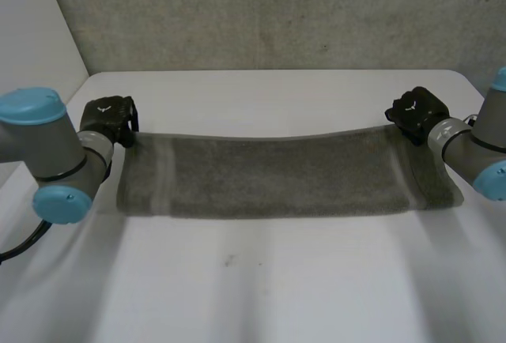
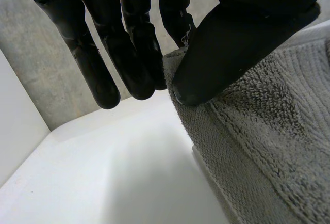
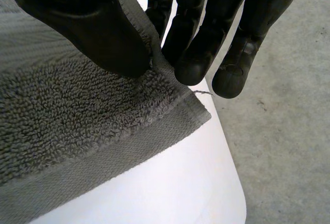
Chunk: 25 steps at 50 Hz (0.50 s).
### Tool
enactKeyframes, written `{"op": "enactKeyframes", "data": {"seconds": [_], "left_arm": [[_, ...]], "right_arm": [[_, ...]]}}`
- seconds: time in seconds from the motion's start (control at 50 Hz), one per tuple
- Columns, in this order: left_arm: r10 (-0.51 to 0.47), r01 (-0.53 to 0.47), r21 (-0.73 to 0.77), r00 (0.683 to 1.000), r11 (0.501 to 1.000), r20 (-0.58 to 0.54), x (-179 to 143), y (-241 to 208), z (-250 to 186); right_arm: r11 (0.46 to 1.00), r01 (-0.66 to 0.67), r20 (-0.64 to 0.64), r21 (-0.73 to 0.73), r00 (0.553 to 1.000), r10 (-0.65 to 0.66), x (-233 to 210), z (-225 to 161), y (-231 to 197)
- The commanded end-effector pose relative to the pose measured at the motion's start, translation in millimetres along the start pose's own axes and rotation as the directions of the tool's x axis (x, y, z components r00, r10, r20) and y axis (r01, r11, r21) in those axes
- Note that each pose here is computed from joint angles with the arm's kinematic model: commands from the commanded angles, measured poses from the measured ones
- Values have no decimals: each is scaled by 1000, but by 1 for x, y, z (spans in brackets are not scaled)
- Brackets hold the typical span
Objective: Fold the towel.
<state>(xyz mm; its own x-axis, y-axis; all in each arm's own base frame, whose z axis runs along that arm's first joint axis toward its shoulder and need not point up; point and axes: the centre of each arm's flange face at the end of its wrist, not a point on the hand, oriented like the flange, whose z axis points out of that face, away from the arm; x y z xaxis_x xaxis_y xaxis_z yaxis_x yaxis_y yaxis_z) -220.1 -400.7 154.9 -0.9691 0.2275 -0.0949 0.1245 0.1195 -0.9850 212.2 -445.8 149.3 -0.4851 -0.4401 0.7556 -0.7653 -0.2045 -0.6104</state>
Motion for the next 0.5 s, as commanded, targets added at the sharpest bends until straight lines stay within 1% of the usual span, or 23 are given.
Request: {"op": "enactKeyframes", "data": {"seconds": [0.02,0.08,0.14,0.16,0.18,0.2,0.24,0.26,0.28,0.3,0.34,0.36,0.4,0.46,0.5], "left_arm": [[-6,6,-12,1000,1000,-1,5,12,11],[-12,12,13,1000,1000,-3,7,9,12],[-9,9,54,1000,998,-1,7,4,14],[-9,9,64,1000,998,0,7,1,13],[-9,9,71,1000,997,2,7,-3,10],[-9,9,71,1000,997,2,7,-3,10],[-11,11,82,1000,997,3,6,-11,5],[-13,12,83,1000,996,4,5,-14,-1],[-13,12,85,1000,996,3,4,-18,-8],[-13,12,85,1000,996,3,4,-18,-8],[-12,12,67,1000,998,1,4,-20,-26],[-12,12,67,1000,998,1,4,-20,-26],[-14,14,41,1000,999,-2,4,-20,-47],[-12,12,30,1000,999,-5,5,-18,-57],[-13,13,15,1000,1000,-9,5,-15,-75]], "right_arm": [[1000,10,-5,2,1000,-10,-11,17,7],[1000,9,-8,10,1000,-9,-10,18,6],[999,7,-35,34,999,-6,0,17,-4],[999,2,-62,52,998,2,11,14,-12],[998,-22,-81,65,996,27,20,10,-20],[998,-22,-81,65,996,27,20,10,-20],[991,-104,-102,86,988,113,37,-3,-35],[991,-105,-102,86,988,113,37,-3,-35],[985,-147,-101,91,983,156,42,-11,-41],[985,-148,-101,91,982,157,42,-11,-41],[973,-220,-79,71,971,225,44,-31,-45],[973,-220,-78,70,971,225,44,-31,-45],[966,-258,-40,27,965,258,34,-54,-47],[962,-272,-20,1,962,272,27,-65,-45],[948,-311,20,-67,950,312,9,-85,-36]]}}
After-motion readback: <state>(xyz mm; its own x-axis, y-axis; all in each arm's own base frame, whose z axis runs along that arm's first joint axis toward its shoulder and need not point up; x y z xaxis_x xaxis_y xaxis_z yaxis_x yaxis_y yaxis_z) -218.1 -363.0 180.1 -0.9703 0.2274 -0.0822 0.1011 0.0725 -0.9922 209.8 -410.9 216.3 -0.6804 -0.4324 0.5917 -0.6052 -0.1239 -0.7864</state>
